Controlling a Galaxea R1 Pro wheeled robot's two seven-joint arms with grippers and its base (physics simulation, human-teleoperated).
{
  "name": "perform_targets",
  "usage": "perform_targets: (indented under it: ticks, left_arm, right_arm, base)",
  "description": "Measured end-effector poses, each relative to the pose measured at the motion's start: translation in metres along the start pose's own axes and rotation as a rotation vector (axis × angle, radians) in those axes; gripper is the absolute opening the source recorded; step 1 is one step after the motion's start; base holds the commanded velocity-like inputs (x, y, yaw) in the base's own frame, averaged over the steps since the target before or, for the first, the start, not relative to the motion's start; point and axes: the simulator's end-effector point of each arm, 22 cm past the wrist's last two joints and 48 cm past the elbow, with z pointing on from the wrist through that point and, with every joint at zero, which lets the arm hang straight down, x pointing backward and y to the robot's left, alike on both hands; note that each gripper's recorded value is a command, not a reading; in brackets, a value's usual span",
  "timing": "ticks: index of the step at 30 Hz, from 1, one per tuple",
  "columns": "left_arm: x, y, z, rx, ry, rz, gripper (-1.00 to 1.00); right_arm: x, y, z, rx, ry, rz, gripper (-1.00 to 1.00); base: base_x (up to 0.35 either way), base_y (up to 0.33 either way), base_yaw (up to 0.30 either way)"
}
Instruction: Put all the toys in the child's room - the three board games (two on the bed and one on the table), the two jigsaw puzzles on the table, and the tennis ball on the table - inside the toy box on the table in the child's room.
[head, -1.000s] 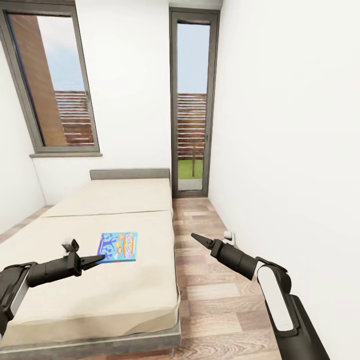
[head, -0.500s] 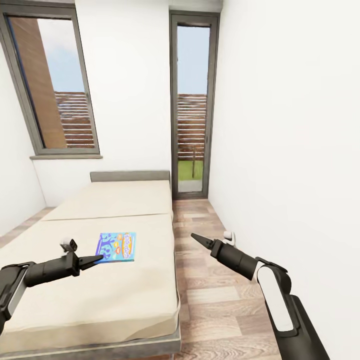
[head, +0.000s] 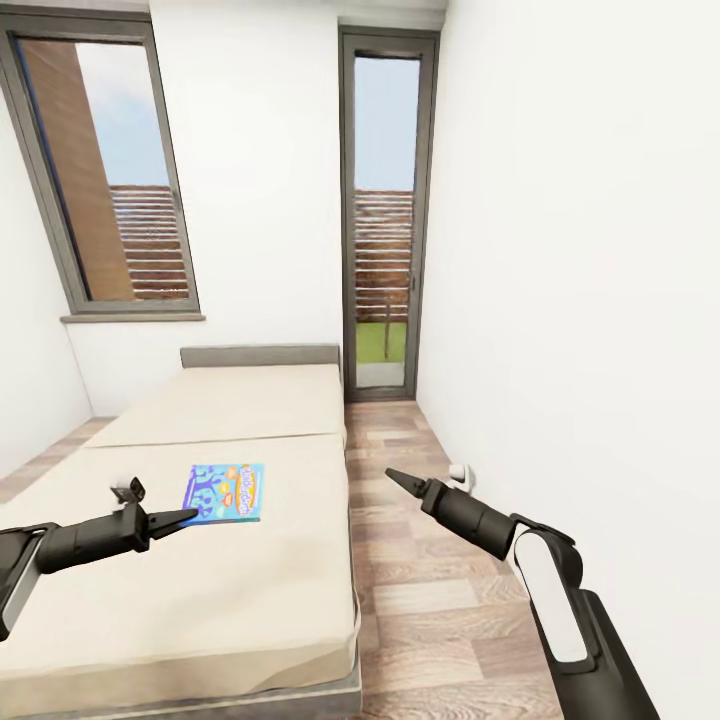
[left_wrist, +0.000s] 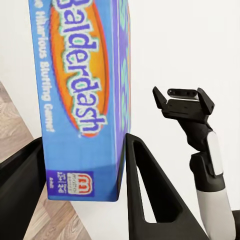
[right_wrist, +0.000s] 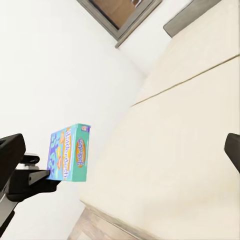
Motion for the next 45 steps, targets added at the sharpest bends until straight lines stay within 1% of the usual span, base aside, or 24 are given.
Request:
perform_targets:
  ticks: [7,13,21,45]
  left_arm:
    - [-0.01,-0.01,-0.003,-0.005,-0.002,0.0,-1.0]
    - [-0.019,-0.02,-0.005,-0.008,-0.004,0.004,-1.0]
    - [-0.032,-0.035,-0.01,-0.014,-0.007,0.013,-1.0]
    - [-0.061,-0.078,-0.012,-0.009,-0.01,0.028,-1.0]
  right_arm:
    - [-0.011,0.008,0.001,0.008,-0.001,-0.001,1.0]
    - [-0.022,0.02,0.003,0.003,-0.005,-0.011,1.0]
    - [-0.035,0.035,0.004,0.0,-0.009,-0.017,1.0]
    - [-0.069,0.076,0.007,-0.013,-0.012,-0.025,1.0]
  base:
    - [0.0,0.0,0.0]
    - [0.0,0.0,0.093]
    - [0.0,0.0,0.216]
    - [0.0,0.0,0.249]
